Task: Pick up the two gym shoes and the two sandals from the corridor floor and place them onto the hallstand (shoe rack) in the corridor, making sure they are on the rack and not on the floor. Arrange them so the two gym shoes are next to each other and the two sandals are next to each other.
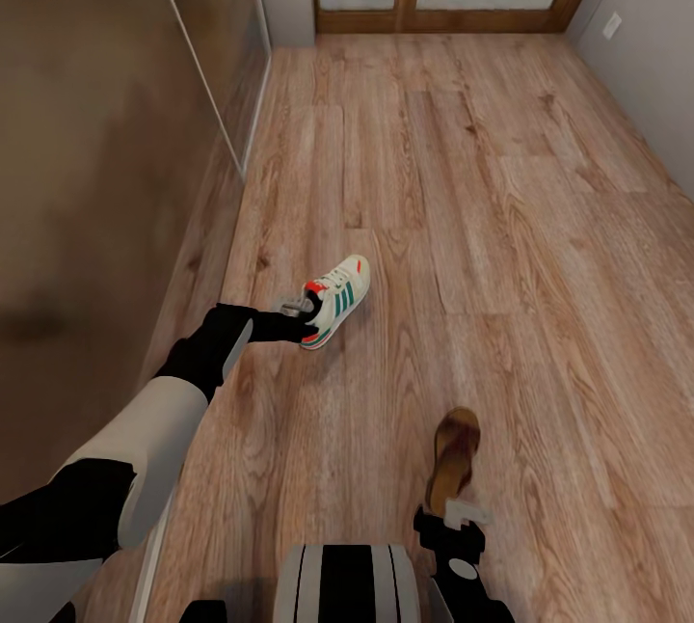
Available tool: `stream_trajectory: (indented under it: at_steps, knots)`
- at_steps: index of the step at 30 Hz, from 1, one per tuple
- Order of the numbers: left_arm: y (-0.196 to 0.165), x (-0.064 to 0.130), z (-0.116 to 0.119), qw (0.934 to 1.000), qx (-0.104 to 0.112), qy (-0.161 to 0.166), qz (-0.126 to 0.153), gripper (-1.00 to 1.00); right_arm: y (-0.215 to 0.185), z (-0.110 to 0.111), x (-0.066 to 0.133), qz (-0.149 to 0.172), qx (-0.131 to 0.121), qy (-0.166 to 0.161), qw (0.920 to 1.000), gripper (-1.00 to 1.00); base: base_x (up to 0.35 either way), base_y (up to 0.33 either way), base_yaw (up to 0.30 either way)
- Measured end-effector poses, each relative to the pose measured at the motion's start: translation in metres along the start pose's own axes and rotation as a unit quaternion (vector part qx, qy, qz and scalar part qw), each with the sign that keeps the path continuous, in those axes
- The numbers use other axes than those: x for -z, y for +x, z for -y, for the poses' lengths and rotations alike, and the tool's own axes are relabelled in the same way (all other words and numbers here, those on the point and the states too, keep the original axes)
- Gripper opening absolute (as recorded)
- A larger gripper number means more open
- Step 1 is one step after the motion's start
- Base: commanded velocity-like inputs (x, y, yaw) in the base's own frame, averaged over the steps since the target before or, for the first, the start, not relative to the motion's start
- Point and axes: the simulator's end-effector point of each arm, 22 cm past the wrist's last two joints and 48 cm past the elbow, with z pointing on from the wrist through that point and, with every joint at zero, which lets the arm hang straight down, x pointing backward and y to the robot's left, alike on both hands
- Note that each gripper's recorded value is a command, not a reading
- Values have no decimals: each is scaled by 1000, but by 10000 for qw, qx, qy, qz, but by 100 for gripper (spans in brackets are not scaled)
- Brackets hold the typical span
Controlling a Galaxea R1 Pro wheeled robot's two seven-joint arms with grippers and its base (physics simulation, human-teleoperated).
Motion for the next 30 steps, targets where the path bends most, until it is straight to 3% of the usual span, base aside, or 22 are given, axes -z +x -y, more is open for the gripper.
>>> stream_trajectory:
  at_steps: [30]
  knots:
    - [0,0,-1,10000,-14,-17,5,-100,1,0,0,-6,2,1,10000,100,38,0,0]
